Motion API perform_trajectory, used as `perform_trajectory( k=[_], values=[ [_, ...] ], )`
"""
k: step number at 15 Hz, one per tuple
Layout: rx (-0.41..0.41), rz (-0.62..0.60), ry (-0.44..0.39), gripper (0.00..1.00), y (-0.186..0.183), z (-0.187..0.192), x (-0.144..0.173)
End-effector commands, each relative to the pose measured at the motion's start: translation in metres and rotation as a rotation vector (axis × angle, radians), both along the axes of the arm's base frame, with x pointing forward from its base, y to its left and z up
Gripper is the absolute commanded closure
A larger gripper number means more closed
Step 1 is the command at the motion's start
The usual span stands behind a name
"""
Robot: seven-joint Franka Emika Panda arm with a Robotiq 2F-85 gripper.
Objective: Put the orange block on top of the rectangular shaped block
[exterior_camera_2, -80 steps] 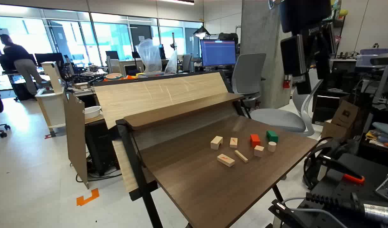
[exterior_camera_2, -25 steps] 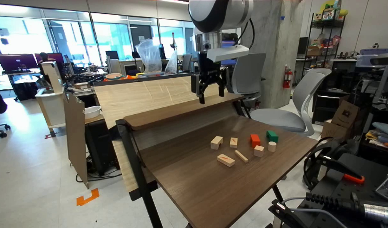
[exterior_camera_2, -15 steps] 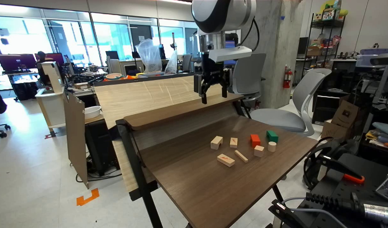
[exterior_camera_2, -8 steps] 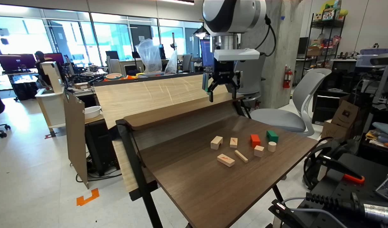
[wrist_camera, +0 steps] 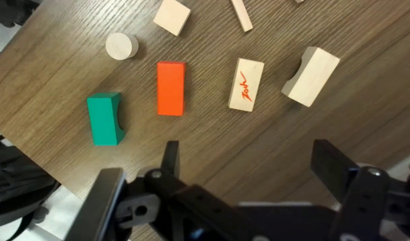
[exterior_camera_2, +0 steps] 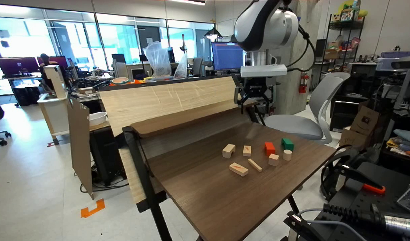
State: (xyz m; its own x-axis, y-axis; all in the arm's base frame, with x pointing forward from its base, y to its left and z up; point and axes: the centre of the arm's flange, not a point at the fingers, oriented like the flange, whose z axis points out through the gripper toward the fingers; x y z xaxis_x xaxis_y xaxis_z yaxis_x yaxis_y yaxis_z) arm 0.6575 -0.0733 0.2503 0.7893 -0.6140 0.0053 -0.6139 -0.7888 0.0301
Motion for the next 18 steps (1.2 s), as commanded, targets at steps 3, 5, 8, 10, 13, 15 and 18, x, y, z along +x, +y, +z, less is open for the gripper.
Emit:
perform_trajectory(
  k=[3, 5, 8, 10, 13, 15, 18],
  values=[
    [0.021, -0.166, 0.004, 0.0, -0.022, -0.065, -0.003],
    [0.004, -0.183, 0.017, 0.0, -0.029, -0.082, -0.01],
    [-0.006, -0.192, 0.014, 0.0, -0.043, -0.093, -0.016],
    [-0.004, -0.193, 0.017, 0.0, -0.052, -0.098, -0.016],
    [0.007, -0.202, 0.032, 0.0, -0.057, -0.105, -0.017],
    [0.012, -0.205, 0.036, 0.0, -0.057, -0.113, -0.02],
    [0.029, -0.219, 0.047, 0.0, -0.058, -0.123, -0.024]
  ],
)
